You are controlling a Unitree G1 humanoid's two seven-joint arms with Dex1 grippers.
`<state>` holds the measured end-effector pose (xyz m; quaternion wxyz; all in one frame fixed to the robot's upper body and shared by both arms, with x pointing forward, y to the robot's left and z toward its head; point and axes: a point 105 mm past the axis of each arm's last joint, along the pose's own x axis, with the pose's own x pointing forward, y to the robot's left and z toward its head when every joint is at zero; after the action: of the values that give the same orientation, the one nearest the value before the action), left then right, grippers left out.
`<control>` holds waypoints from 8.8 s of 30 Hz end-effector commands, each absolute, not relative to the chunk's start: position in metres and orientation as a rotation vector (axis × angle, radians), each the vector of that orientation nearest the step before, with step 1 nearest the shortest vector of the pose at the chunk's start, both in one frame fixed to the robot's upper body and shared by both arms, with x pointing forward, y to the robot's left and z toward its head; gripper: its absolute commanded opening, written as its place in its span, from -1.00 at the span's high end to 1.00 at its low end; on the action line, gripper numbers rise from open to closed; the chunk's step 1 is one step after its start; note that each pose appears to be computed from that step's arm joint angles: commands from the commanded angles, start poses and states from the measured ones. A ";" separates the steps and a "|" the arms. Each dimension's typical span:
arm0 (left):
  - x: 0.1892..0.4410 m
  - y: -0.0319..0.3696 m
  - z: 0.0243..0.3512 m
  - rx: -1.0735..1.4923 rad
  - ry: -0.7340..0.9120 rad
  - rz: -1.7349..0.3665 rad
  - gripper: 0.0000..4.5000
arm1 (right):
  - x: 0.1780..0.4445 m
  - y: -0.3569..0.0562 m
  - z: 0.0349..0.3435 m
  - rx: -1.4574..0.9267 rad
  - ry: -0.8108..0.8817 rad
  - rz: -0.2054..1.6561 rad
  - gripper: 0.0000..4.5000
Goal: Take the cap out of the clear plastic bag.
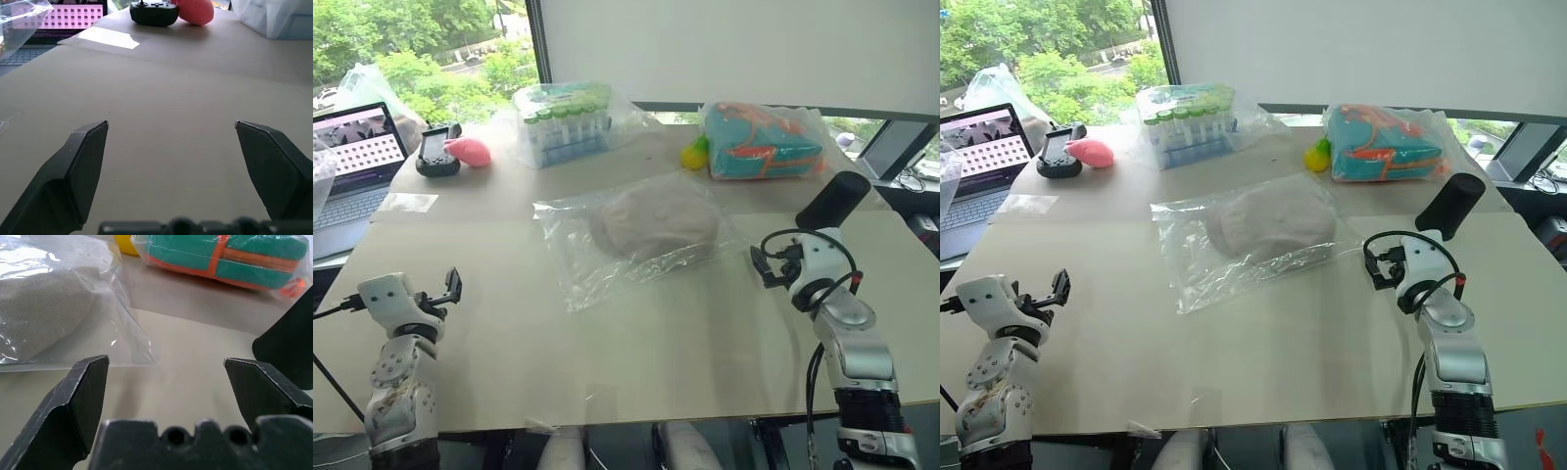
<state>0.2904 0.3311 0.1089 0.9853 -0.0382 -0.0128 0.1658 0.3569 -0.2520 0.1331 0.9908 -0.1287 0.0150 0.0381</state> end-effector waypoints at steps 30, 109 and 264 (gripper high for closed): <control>0.284 0.206 0.169 0.196 0.054 -0.690 -0.99 | 0.296 -0.067 0.174 -1.264 -0.521 0.884 -1.00; 0.405 0.144 0.119 1.505 -0.440 -0.798 0.88 | 0.301 -0.080 0.183 -0.352 -0.007 0.760 -1.00; 0.374 -0.016 0.287 0.477 -0.271 -1.370 0.98 | 0.307 -0.105 0.162 -0.894 0.011 0.558 -1.00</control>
<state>0.3799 -0.0165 0.2646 0.7449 0.2174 -0.0920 -0.6240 0.3014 -0.1039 0.1480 0.8723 -0.3892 0.0490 0.2919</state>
